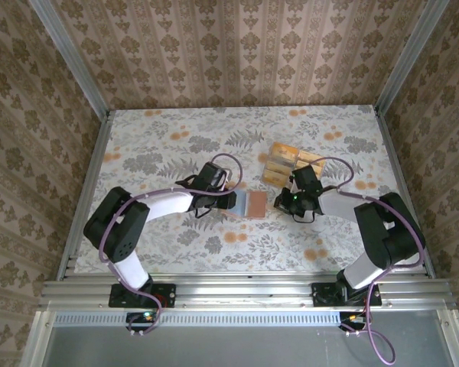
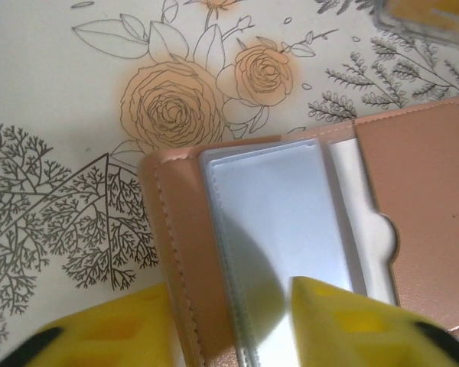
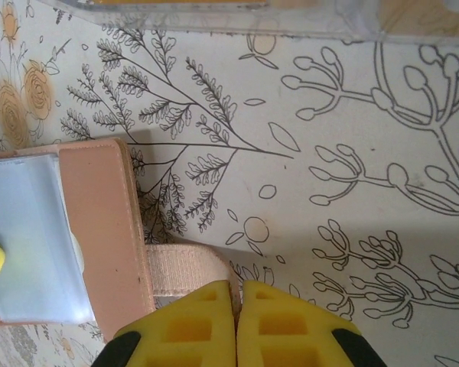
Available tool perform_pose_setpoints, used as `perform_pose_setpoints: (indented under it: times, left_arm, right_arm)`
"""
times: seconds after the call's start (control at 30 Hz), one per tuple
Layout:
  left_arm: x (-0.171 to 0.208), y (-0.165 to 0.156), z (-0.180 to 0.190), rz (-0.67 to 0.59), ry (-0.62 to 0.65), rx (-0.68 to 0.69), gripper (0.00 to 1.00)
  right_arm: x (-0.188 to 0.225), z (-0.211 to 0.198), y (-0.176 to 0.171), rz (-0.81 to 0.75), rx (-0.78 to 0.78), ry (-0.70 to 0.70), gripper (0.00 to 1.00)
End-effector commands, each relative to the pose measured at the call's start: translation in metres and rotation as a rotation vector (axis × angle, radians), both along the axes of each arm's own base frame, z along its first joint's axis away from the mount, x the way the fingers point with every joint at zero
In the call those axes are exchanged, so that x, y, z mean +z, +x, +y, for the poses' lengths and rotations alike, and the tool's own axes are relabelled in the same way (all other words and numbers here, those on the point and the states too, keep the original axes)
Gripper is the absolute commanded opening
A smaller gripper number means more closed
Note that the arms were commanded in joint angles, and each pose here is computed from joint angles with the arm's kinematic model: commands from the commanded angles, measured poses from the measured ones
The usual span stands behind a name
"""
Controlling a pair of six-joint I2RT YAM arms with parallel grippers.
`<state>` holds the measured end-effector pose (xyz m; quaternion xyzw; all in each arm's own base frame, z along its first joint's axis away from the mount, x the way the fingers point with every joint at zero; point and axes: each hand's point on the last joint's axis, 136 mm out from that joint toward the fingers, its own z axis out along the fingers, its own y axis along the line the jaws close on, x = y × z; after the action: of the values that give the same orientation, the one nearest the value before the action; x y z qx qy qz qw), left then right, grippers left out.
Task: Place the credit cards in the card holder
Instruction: Open the card holder at the center of the table.
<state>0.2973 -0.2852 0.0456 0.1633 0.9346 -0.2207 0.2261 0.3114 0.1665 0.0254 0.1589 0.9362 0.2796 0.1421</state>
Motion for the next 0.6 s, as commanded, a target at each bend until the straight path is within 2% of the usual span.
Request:
perform_pose_setpoints:
  times: [0.0, 0.03, 0.13, 0.23, 0.3, 0.43, 0.57]
  left_arm:
    - [0.014, 0.001, -0.005, -0.011, -0.072, 0.002, 0.21]
    - [0.015, 0.002, -0.005, -0.011, -0.073, 0.005, 0.14]
    - [0.016, 0.002, -0.003, -0.013, -0.066, 0.012, 0.09]
    - [0.018, 0.002, 0.000, -0.018, -0.051, 0.021, 0.01]
    - [0.020, 0.001, 0.002, -0.023, -0.040, 0.027, 0.00]
    - [0.023, 0.001, 0.006, -0.032, 0.005, 0.044, 0.00]
    - [0.026, -0.001, 0.004, -0.043, 0.035, 0.034, 0.00]
  right_arm:
    - [-0.002, -0.004, 0.002, 0.011, 0.010, -0.039, 0.08]
    - [0.000, -0.004, 0.002, 0.009, 0.015, -0.042, 0.11]
    - [0.011, -0.006, 0.002, -0.012, 0.028, -0.058, 0.27]
    - [0.029, -0.011, 0.001, -0.045, 0.037, -0.082, 0.36]
    - [0.045, -0.014, 0.000, -0.075, 0.036, -0.095, 0.40]
    - [0.086, -0.014, -0.001, -0.160, 0.025, -0.074, 0.41]
    - [0.116, 0.005, -0.002, -0.230, 0.059, -0.037, 0.36]
